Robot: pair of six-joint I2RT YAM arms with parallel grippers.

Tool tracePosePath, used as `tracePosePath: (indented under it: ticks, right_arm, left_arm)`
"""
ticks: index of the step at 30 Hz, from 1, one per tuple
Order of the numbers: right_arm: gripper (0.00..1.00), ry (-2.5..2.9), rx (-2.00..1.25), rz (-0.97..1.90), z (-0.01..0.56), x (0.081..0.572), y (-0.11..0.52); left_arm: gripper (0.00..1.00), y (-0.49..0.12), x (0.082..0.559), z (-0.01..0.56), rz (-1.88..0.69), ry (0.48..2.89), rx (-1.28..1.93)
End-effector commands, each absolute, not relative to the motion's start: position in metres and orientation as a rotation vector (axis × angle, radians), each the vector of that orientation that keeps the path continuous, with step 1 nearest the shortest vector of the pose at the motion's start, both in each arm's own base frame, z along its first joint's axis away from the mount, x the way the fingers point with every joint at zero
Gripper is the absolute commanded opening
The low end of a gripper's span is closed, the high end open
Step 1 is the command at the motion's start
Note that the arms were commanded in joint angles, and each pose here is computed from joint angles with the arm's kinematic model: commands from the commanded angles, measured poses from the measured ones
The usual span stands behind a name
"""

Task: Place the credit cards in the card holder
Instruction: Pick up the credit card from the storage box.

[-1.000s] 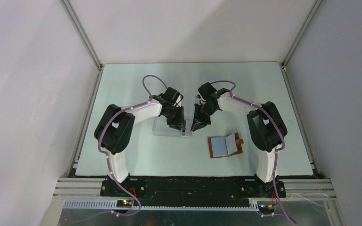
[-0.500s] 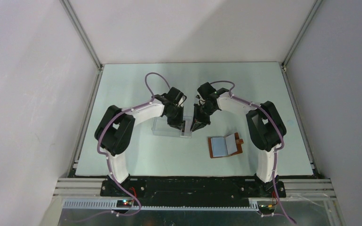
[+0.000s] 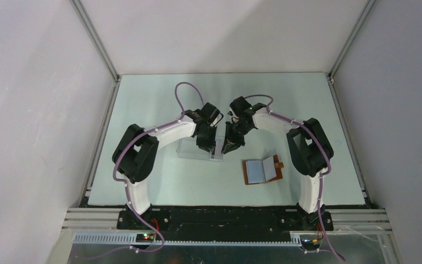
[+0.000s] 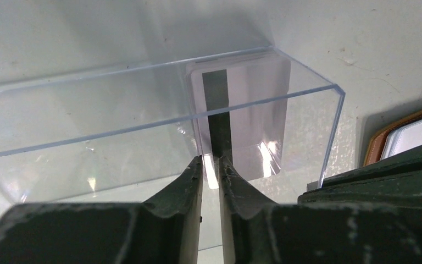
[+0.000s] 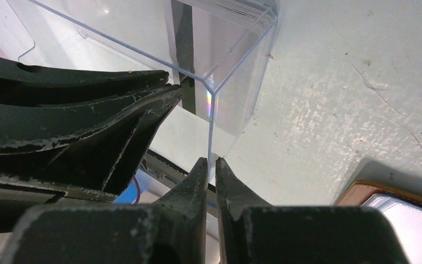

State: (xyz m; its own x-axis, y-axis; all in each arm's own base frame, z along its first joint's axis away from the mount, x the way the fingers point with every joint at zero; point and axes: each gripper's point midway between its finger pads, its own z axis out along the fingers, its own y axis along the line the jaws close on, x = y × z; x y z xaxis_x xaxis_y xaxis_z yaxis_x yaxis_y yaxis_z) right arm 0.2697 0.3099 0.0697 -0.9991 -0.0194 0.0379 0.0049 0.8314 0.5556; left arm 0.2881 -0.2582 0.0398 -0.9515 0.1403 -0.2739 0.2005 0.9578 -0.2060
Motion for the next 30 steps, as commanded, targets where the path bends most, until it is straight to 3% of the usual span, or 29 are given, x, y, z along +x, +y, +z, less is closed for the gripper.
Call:
tracePosePath:
  ticks: [1,5,13,30]
  right_arm:
    - [0.11,-2.954,0.061,-0.933,0.074,0.27,0.319]
    - [0.11,-2.954,0.061,-0.934,0.074,0.27,0.318]
    - [0.11,-2.949,0.065,-0.931,0.073,0.269,0.318]
    - [0.11,-2.944,0.067,-0.931,0.073,0.268,0.317]
  left_arm:
    - [0.19,-0.259,0.294,0.054,-0.321,2.811,0.282]
    - [0.08,-0.263,0.293,0.053,-0.342,2.818,0.288]
    - [0.01,-0.268,0.291,0.059,-0.388,2.815,0.281]
    - [0.03,-0.29,0.293,0.091,-0.582,2.739,0.252]
